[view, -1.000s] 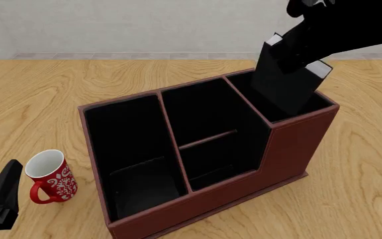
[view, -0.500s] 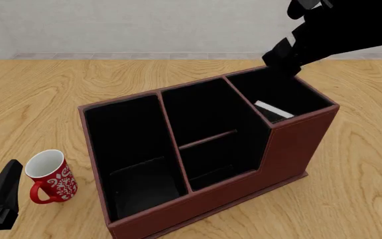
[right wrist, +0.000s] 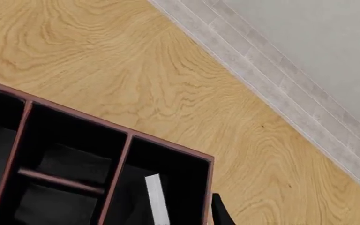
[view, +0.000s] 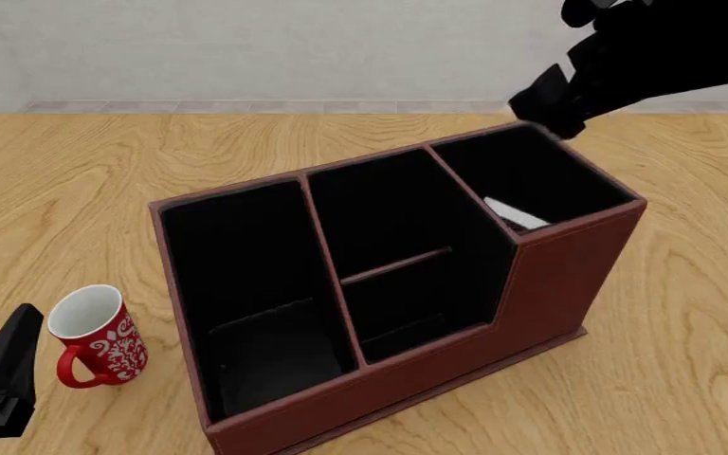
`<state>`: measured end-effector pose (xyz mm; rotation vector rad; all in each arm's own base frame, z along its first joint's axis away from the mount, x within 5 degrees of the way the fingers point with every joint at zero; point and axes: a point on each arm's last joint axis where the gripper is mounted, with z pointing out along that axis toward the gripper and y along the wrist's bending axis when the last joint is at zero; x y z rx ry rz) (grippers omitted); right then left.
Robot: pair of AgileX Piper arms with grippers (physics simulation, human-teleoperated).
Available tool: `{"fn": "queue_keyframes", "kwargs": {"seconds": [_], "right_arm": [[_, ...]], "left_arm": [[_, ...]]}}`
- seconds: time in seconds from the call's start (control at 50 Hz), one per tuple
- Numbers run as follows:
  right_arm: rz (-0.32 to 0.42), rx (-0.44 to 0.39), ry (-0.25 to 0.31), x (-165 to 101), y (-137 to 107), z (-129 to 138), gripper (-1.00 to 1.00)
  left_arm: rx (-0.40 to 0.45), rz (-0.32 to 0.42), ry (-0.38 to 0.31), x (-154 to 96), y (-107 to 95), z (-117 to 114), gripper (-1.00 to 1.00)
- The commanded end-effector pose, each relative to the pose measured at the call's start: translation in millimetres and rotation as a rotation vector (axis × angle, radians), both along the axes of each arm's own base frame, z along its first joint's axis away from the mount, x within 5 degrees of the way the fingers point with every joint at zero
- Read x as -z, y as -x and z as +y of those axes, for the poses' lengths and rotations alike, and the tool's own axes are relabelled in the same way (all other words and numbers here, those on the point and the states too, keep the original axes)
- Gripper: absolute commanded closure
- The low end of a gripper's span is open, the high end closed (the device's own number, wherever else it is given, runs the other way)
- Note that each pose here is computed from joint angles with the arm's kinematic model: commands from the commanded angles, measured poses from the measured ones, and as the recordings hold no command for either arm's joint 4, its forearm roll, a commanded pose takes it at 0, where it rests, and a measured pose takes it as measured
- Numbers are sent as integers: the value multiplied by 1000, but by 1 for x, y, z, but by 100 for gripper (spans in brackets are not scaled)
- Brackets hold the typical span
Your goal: Pick up the book and place it in the right compartment of the caddy.
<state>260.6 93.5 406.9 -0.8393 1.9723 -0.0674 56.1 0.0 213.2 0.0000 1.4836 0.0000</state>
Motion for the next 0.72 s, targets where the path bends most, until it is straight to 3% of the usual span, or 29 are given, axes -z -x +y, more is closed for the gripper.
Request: {"fn": "queue_keyframes", "kwargs": {"seconds": [0.02,0.42,0.72], "right_arm": [[-28,-4,-7,-9,13,-4,-100],[-108,26,-61,-20,48,-20,-100],[-159,43,-110,-12,68,-28,-100]], "left_arm": [[0,0,0,0,0,0,-100],[0,0,0,0,0,0,-100],[0,0,0,0,0,0,-100]]}}
